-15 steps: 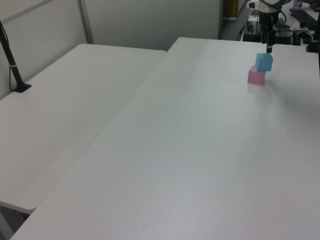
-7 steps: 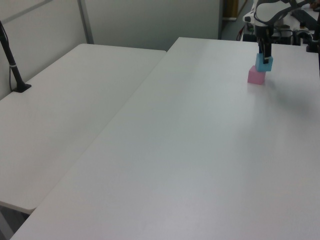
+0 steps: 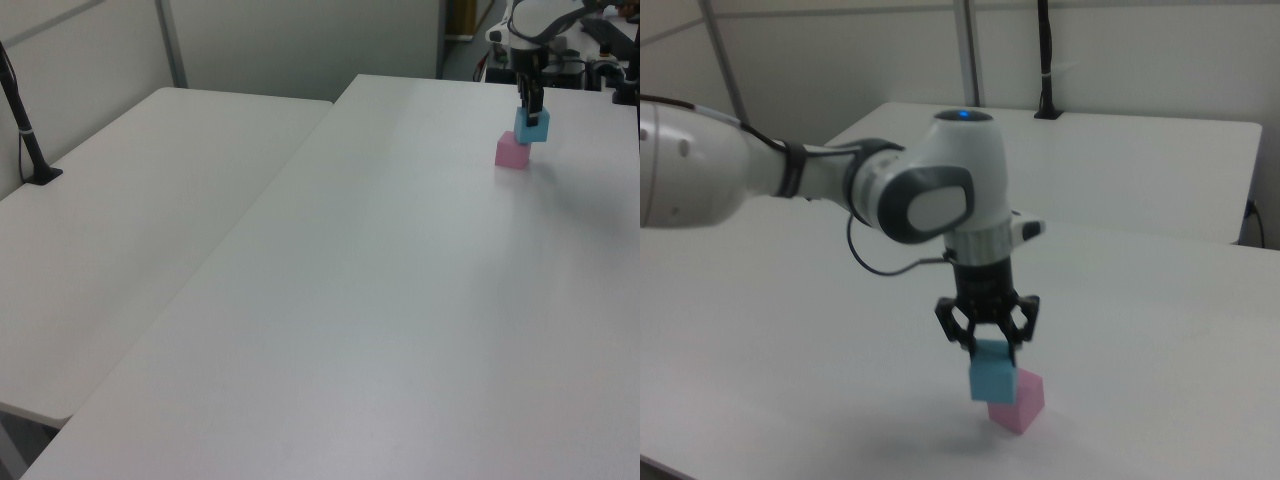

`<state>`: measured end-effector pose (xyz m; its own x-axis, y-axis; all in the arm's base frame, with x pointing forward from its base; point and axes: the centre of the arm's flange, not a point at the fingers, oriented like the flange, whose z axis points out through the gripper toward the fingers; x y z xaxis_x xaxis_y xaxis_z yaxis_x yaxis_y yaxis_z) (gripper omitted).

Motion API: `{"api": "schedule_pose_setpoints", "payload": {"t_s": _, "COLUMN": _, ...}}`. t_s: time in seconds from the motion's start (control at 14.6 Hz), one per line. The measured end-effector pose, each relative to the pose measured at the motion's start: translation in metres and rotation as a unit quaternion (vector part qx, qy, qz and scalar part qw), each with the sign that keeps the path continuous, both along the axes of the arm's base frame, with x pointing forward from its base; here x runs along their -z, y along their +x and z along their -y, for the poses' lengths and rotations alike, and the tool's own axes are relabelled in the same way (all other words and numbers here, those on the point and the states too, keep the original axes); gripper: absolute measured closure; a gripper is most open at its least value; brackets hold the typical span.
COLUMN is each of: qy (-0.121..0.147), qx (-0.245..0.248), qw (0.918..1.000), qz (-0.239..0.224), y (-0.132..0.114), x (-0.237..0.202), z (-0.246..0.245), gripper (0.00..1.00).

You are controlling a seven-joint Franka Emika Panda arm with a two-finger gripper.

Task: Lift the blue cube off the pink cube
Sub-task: 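Lift the light-blue cube off the pink cube and set it beside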

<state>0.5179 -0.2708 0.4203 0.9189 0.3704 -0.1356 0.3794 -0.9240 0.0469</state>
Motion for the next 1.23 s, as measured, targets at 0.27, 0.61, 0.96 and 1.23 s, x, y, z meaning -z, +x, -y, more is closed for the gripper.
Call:
{"api": "schedule_pose_setpoints", "payload": {"t_s": 0.27, "qy": 0.012, "qx": 0.054, "qw": 0.9983, "qz": 0.015, "y": 0.020, "x": -0.034, "z": -0.088, "gripper": 0.47}}
{"api": "schedule_pose_setpoints", "payload": {"t_s": 0.61, "qy": 0.003, "qx": 0.086, "qw": 0.9961, "qz": -0.020, "y": 0.038, "x": -0.018, "z": -0.254, "gripper": 0.47}}
{"api": "schedule_pose_setpoints", "payload": {"t_s": 0.96, "qy": -0.029, "qx": 0.059, "qw": 0.9967, "qz": -0.047, "y": 0.024, "x": 0.024, "z": -0.300, "gripper": 0.47}}
{"api": "schedule_pose_setpoints", "payload": {"t_s": 1.23, "qy": -0.044, "qx": 0.066, "qw": 0.9959, "qz": -0.044, "y": 0.016, "x": 0.067, "z": -0.310, "gripper": 0.47}}
